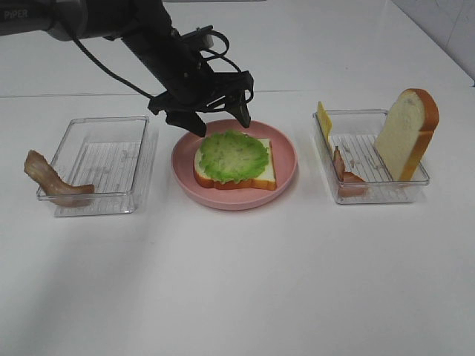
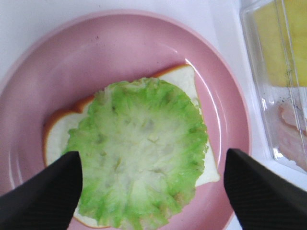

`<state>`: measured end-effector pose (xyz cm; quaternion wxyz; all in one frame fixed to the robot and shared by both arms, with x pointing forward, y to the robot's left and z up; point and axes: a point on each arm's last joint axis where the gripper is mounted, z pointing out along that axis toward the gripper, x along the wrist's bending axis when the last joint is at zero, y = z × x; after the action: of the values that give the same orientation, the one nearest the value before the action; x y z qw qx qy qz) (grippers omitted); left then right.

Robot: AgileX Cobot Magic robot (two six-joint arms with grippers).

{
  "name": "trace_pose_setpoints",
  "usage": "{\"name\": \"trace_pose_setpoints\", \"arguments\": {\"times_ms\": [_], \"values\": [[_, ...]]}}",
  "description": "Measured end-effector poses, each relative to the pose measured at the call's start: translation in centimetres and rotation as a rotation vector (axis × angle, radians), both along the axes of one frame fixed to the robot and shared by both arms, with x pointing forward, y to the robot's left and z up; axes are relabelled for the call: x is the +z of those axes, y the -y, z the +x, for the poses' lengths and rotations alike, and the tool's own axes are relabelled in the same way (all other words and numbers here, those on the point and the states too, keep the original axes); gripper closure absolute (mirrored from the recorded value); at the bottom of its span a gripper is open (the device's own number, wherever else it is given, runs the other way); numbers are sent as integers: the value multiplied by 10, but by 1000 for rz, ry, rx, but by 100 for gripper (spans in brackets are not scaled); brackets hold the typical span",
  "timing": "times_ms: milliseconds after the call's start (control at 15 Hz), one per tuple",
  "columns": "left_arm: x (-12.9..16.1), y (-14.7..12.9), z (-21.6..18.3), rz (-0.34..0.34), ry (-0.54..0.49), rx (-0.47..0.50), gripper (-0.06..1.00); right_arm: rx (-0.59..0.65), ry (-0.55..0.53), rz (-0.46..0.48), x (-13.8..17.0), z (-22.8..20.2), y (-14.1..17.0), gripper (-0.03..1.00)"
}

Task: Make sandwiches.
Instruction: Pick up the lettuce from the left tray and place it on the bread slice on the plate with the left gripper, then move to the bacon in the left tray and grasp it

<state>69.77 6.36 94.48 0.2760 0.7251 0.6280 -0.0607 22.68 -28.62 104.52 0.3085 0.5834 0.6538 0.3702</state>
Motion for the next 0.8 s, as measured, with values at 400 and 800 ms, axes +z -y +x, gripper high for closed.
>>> {"name": "trace_pose_setpoints", "arguments": {"times_ms": [400, 800], "values": [[80, -33, -6, 358, 94, -63, 17, 1, 0, 2, 0, 0, 0, 19], [140, -72, -14, 358, 185, 73, 17, 1, 0, 2, 0, 0, 0, 19]]}}
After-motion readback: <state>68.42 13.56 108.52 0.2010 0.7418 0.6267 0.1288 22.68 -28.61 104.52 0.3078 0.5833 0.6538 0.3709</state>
